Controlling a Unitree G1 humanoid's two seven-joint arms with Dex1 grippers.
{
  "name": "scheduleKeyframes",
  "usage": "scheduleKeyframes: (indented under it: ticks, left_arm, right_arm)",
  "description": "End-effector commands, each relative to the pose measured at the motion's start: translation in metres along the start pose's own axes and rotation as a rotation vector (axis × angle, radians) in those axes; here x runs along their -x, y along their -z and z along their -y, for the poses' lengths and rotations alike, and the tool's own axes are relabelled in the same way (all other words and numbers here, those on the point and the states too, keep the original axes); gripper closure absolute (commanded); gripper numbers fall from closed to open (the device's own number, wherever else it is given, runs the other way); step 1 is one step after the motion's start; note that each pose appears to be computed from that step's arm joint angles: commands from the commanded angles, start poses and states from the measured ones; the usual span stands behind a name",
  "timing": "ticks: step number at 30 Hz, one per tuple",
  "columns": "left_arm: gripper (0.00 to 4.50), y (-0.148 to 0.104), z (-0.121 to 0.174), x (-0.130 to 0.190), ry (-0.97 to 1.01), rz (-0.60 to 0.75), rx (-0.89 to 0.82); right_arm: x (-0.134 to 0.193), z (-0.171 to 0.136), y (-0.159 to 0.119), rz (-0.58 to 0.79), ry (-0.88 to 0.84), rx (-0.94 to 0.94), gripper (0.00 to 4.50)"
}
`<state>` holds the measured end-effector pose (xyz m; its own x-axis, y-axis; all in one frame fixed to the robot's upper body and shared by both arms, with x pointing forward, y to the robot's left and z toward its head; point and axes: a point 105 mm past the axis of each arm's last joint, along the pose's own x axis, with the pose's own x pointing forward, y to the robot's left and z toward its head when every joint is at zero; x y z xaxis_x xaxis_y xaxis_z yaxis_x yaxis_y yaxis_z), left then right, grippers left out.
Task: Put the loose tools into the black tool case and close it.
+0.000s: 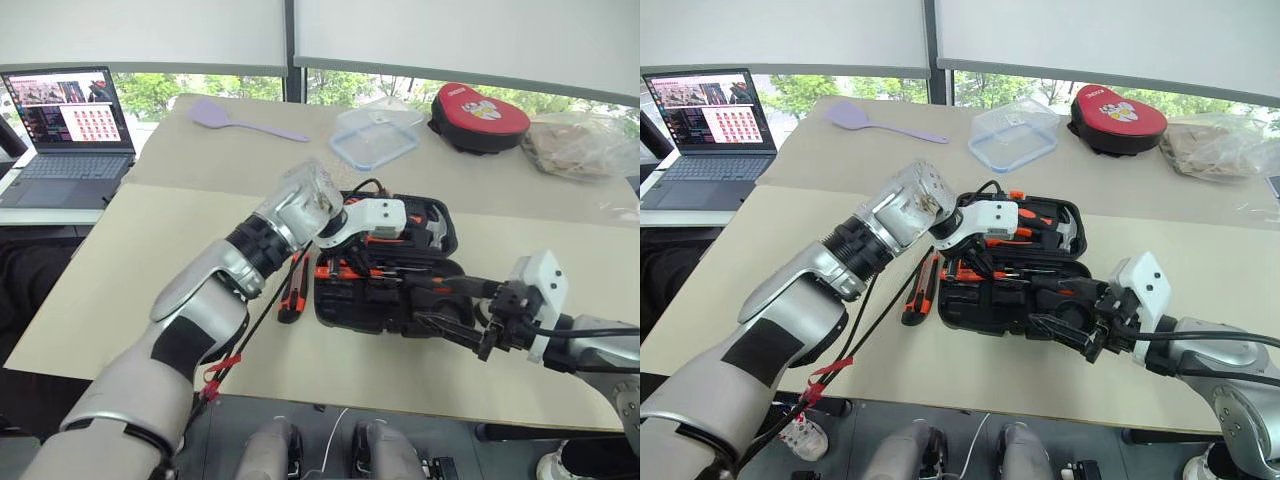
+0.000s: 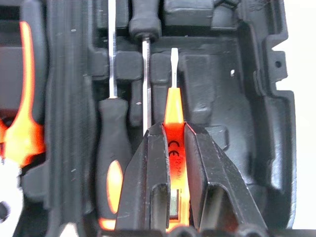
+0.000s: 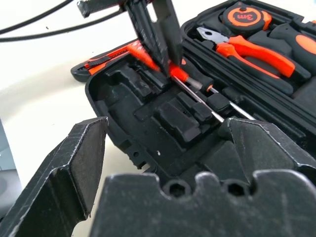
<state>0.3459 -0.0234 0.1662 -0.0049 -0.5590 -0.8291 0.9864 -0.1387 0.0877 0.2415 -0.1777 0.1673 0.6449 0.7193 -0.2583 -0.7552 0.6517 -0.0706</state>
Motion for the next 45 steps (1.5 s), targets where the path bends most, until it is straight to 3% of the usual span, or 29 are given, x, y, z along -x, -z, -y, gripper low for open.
scheduleKeyframes:
  ticks: [1, 17, 38, 40, 43, 45]
  left_arm:
    - [4.41, -0.005, 0.007, -0.004, 0.017, -0.004, -0.030]
    - [4.41, 0.004, -0.004, -0.030, -0.038, -0.048, -0.029]
    - [4.41, 0.001, -0.018, -0.031, -0.109, -0.026, -0.006]
    - [3.43, -0.005, -0.017, -0.021, -0.102, 0.001, -0.017]
    - [2.38, -0.023, -0.010, 0.007, -0.075, 0.088, -0.076]
    - [2.12, -0.029, -0.005, 0.023, -0.072, 0.130, -0.103]
  right_arm:
    - [0.003, 0.000, -0.013, 0.050, 0.015, 0.041, 0.00]
    - [-0.003, 0.000, -0.016, 0.071, 0.018, 0.031, 0.00]
    - [-0.009, 0.000, -0.018, 0.093, 0.008, 0.016, 0.00]
    - [-0.009, -0.001, -0.018, 0.093, 0.003, 0.014, 0.00]
    - [-0.009, -0.003, -0.017, 0.091, -0.008, 0.005, 0.00]
    - [-0.009, -0.003, -0.016, 0.089, -0.009, -0.003, 0.00]
